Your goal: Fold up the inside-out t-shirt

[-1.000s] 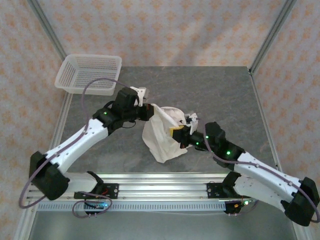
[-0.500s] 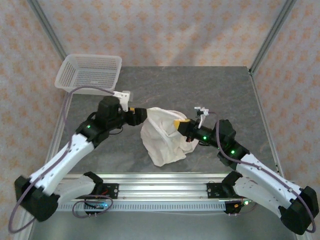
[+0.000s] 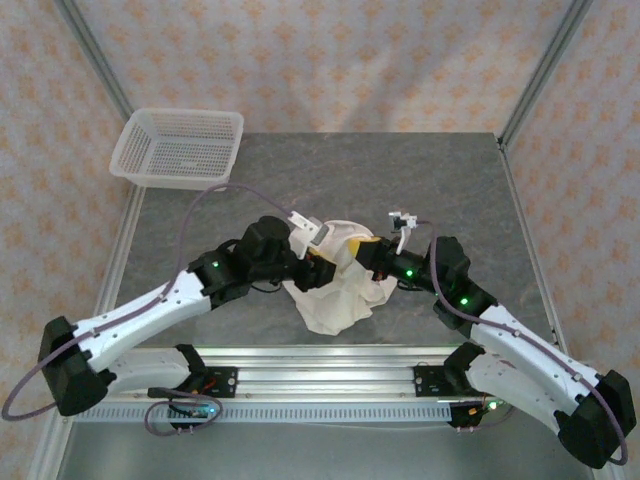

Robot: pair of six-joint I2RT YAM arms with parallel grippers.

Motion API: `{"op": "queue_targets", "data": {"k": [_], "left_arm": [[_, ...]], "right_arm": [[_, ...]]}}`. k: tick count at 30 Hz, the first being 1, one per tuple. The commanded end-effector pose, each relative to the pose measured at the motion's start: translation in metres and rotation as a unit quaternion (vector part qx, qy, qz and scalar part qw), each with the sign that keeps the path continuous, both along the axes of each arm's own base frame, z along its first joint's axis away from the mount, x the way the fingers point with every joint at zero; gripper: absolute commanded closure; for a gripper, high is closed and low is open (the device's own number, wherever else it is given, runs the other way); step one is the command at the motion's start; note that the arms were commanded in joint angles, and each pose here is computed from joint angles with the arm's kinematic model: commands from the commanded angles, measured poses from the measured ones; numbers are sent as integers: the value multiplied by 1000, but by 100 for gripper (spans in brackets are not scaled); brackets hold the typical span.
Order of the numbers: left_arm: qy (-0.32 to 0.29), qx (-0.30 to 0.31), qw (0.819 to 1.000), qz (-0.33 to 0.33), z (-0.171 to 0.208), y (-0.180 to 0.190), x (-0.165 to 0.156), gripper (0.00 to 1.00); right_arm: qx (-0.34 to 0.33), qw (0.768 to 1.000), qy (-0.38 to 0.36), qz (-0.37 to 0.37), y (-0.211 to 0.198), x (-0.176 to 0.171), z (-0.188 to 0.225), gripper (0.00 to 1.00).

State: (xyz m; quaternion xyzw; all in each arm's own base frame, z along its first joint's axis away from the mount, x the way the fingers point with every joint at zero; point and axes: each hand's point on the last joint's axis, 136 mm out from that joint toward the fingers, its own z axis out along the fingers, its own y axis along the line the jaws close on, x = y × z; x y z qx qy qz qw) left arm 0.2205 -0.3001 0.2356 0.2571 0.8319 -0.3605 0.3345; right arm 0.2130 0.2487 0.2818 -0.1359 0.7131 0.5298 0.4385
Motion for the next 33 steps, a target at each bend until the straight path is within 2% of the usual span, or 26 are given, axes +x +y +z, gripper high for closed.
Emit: {"op": "queue_targets", "data": {"k": [1,4,7,8,12,13,17,20,22,24,25,28,31,33], "left_arm": [[-54,-20,998,-20,28,-14,11,60],[-54,-15,998,-18,21,-20,17,55],[-52,-22,998,-23,19,-28,22,55],[-49,-22,998,-25,18,-30,23,58],[-45,-29,998,-24,21,-33,24,96],[-47,-33,998,-21,25,-31,23,100],[-45,-73,996,-12,55,-21,11,100],[-26,-110,993,-20,80,-18,-2,100],[-12,-126,991,-35,92,-20,-10,100],[3,-130,991,-37,96,-21,-12,100],[7,-133,990,-41,98,-22,-13,100],[14,-132,991,-26,97,-23,-7,100],[23,-119,993,-4,91,-23,4,100],[27,-119,993,-1,90,-25,8,100]], "right_arm": [[24,999,-22,8,-1,-4,25,100],[24,999,-21,3,-2,-4,26,100],[25,1000,-19,1,-2,-3,26,100],[25,1000,-19,0,-2,-3,27,100],[4,1000,-6,-24,-7,4,19,100],[-15,999,4,-43,-11,9,11,100],[-109,976,38,-184,-51,41,-30,95],[-186,960,26,-209,-65,49,-63,87],[-219,956,19,-192,-64,46,-79,84],[-238,956,20,-172,-63,39,-83,73],[-243,955,19,-167,-64,36,-82,69],[-227,962,1,-155,-68,21,-64,65],[-188,967,-49,-164,-77,2,-37,52],[-166,971,-104,-138,-71,-18,-19,48]]}}
